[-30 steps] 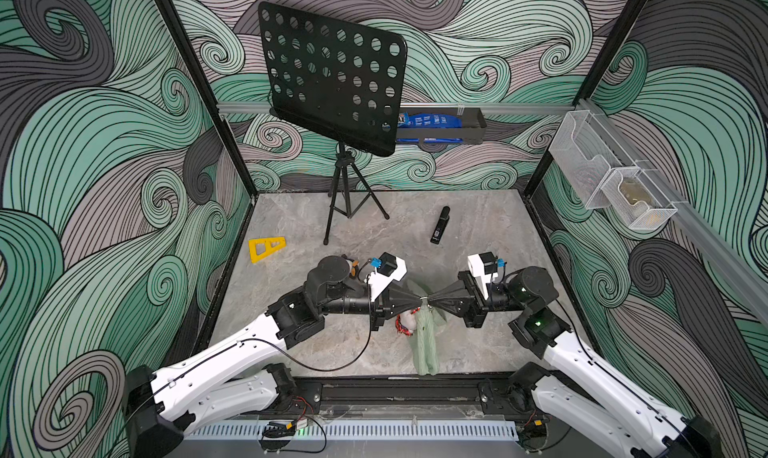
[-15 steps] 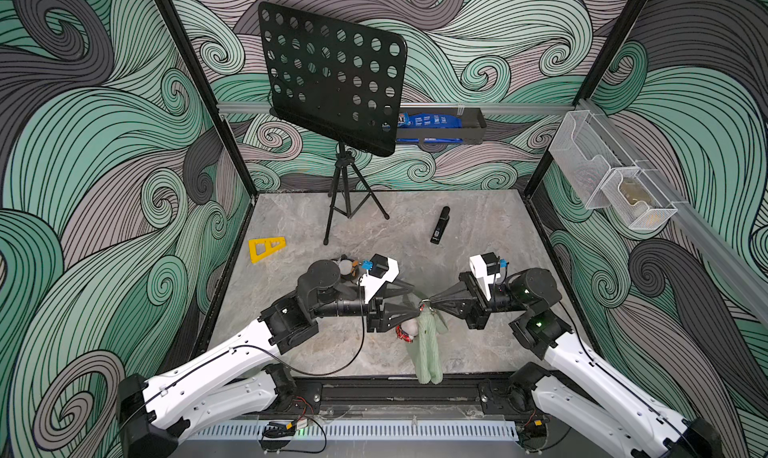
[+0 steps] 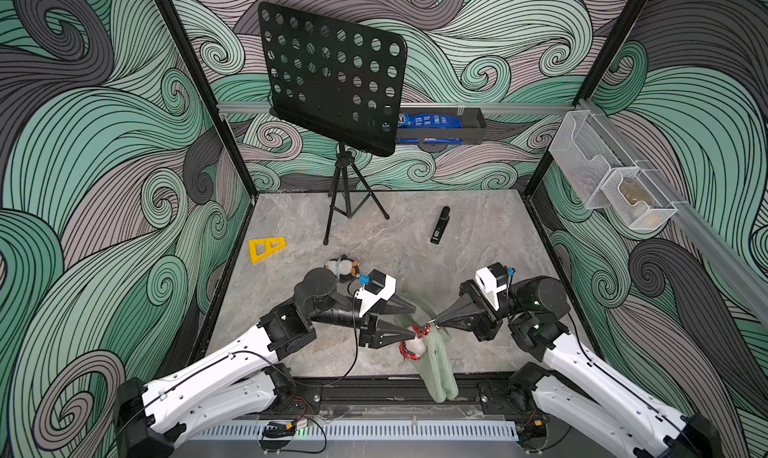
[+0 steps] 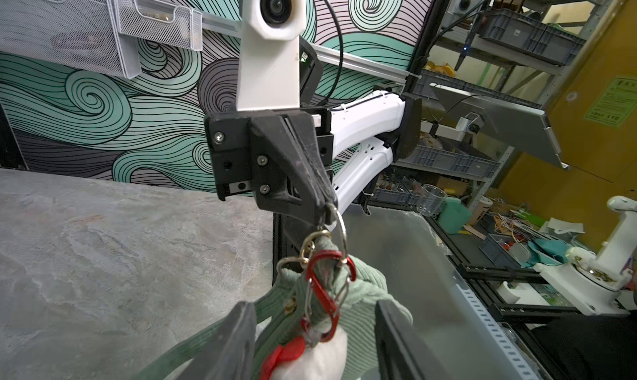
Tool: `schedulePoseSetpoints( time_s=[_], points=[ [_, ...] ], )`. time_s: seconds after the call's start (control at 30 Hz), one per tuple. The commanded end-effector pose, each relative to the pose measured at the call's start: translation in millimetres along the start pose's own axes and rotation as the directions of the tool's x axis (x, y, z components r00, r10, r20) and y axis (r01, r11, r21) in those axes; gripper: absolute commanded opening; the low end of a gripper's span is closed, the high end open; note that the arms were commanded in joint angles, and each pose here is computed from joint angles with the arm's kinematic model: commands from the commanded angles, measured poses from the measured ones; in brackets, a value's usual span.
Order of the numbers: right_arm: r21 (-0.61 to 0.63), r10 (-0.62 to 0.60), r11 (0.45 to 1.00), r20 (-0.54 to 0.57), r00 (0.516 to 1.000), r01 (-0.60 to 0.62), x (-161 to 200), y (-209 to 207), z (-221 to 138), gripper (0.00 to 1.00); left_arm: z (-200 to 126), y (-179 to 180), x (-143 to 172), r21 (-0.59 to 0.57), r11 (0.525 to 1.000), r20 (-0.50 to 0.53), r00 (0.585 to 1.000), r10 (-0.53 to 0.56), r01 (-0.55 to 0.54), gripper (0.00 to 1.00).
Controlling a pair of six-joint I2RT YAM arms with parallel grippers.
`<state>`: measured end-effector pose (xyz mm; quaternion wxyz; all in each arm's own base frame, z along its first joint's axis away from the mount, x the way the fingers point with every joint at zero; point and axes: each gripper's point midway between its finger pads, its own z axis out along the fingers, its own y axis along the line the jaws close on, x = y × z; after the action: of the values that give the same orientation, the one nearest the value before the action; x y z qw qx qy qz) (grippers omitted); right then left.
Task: Remove the decoration from the bag
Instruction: Remove the decoration item from the bag.
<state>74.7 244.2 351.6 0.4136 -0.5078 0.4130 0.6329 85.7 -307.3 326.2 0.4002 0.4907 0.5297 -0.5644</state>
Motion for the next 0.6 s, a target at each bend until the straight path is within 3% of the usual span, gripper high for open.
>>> schedulePoseSetpoints(
  time_s=[0.0, 0.13, 0.57],
  points=[
    [-0.064, -0.054, 0.996, 0.001, 0.999, 0.054, -6, 14, 6, 0.0, 2, -9, -12, 0.07, 0.997, 0.031, 0.999, 0.007, -0.009, 0.59],
    [-0.092, -0.06, 0.994, 0.003, 0.998, 0.06, -9, 17, 13, 0.0, 4, -10, -11, 0.093, 0.996, 0.029, 1.0, 0.002, -0.005, 0.59],
    [-0.014, -0.084, 0.996, 0.032, 0.996, 0.085, -16, 5, 14, 0.0, 5, -20, -1, 0.162, 0.987, 0.036, 0.999, 0.002, -0.008, 0.54]
  ],
)
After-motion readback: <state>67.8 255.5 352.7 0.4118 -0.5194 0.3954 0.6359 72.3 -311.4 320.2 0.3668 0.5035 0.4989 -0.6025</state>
